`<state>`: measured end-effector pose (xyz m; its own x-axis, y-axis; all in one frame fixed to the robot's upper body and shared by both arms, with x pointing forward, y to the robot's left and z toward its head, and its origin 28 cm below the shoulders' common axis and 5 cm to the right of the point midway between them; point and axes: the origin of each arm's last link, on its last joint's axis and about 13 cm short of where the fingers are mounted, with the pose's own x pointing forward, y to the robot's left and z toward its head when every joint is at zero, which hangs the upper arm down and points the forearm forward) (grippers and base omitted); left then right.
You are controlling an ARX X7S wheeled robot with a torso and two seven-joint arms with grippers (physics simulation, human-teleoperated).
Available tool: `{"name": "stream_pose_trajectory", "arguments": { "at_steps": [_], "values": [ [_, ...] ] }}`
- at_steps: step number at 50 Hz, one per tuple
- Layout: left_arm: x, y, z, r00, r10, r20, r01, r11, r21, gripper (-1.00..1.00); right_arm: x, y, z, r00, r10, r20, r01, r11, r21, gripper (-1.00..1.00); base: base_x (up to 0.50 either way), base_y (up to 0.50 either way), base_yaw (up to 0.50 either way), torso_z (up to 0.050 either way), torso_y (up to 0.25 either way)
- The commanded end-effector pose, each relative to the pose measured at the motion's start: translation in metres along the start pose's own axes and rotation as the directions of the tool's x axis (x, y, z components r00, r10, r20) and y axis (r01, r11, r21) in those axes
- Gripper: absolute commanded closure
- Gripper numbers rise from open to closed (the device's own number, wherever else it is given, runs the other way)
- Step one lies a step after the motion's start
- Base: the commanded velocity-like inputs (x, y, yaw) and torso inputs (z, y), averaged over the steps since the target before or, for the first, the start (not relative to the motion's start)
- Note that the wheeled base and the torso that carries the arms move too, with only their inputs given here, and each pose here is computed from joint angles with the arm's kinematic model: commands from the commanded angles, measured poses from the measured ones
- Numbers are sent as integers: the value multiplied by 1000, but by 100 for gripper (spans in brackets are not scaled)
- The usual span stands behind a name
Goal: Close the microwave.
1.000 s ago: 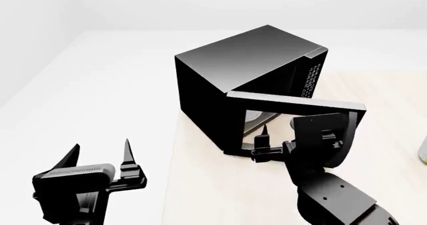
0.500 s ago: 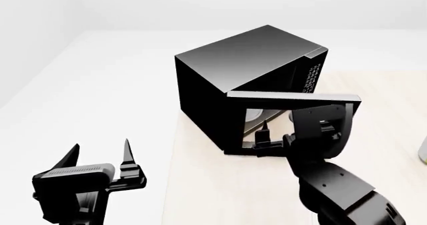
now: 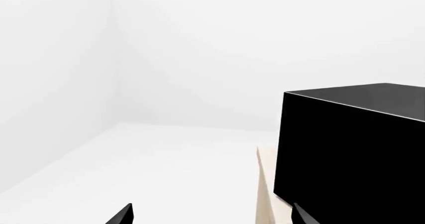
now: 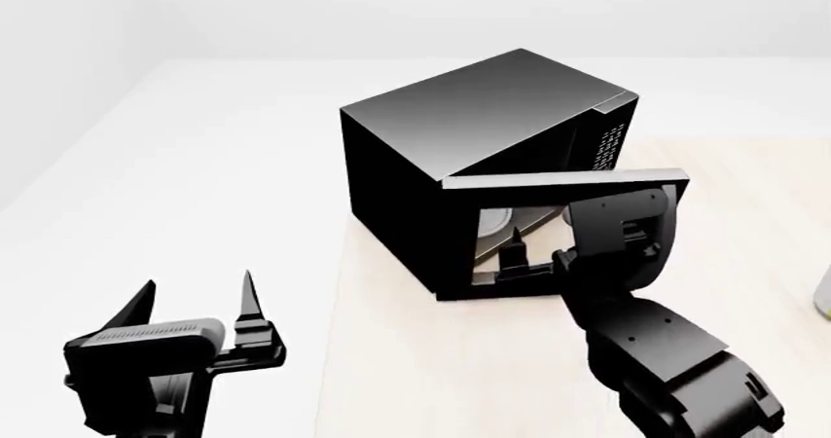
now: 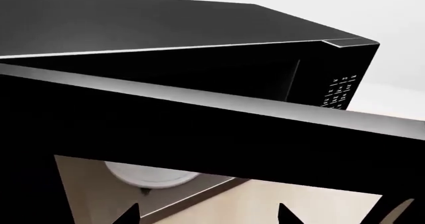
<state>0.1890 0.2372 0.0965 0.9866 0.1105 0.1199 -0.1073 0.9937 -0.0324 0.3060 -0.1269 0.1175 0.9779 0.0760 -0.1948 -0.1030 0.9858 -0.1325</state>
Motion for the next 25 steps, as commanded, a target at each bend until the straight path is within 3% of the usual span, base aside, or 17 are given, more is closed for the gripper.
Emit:
{"name": "stream_pose_trajectory", "arguments": {
  "at_steps": [1, 25],
  "values": [
    [0, 0, 0, 1000, 1, -1, -1, 1000, 1, -100, 9, -7, -4, 1000, 9, -23, -9, 1000, -2, -100, 0, 0, 0, 0, 0],
    [1, 0, -1, 1000, 1, -2, -1, 1000, -1, -100, 27, -14, 0, 996, 74, -48, -76, 997, -28, -100, 0, 0, 0, 0, 0]
  ]
}}
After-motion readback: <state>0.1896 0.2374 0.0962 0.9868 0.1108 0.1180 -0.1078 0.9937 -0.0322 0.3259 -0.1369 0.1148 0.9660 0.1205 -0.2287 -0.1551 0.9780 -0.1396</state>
